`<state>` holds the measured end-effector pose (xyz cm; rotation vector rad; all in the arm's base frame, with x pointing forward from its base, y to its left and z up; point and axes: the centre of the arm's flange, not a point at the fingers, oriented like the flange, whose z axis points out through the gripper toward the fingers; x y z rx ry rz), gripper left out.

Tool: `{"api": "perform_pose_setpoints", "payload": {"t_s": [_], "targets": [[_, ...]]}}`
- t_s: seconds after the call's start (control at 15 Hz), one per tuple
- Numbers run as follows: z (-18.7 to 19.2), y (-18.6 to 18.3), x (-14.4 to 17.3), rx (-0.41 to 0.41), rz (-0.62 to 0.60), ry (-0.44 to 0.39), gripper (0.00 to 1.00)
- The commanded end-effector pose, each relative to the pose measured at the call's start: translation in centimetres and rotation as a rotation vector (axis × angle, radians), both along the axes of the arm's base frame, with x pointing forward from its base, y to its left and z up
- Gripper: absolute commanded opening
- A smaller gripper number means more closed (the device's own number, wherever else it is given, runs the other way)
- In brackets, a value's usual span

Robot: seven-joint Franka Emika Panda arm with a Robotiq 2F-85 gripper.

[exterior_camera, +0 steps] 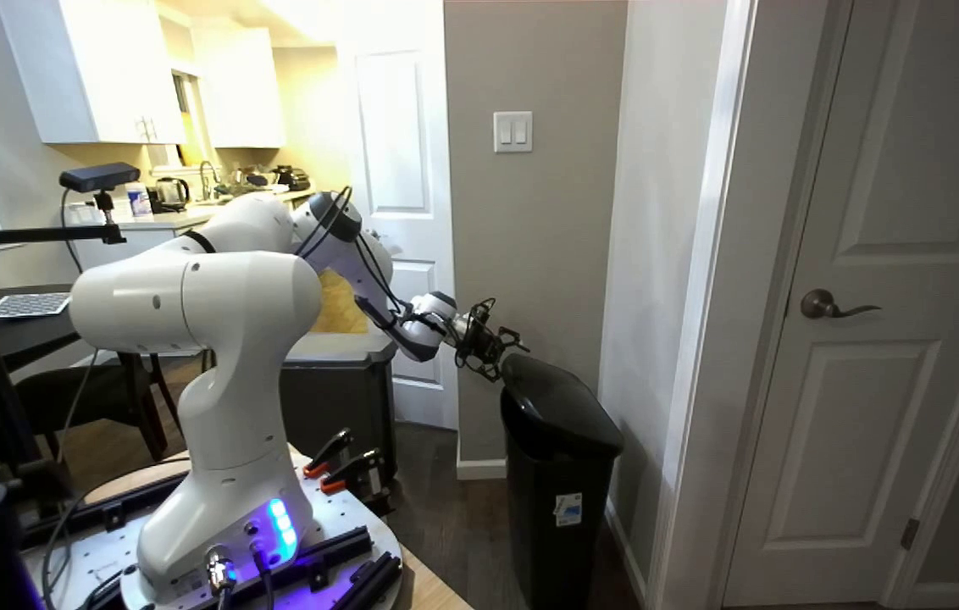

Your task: Completely open the bin

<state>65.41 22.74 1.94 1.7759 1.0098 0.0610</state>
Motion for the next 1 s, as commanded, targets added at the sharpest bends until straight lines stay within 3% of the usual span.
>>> {"api": "perform_pose_setpoints", "payload": {"t_s": [0.0,0.93], "targets": [[4.0,-2.3,-0.3,0.040,-0.020,-0.029,1.00],[11.6,-6.9,4.4,0.147,0.005,-0.034,1.00]]}}
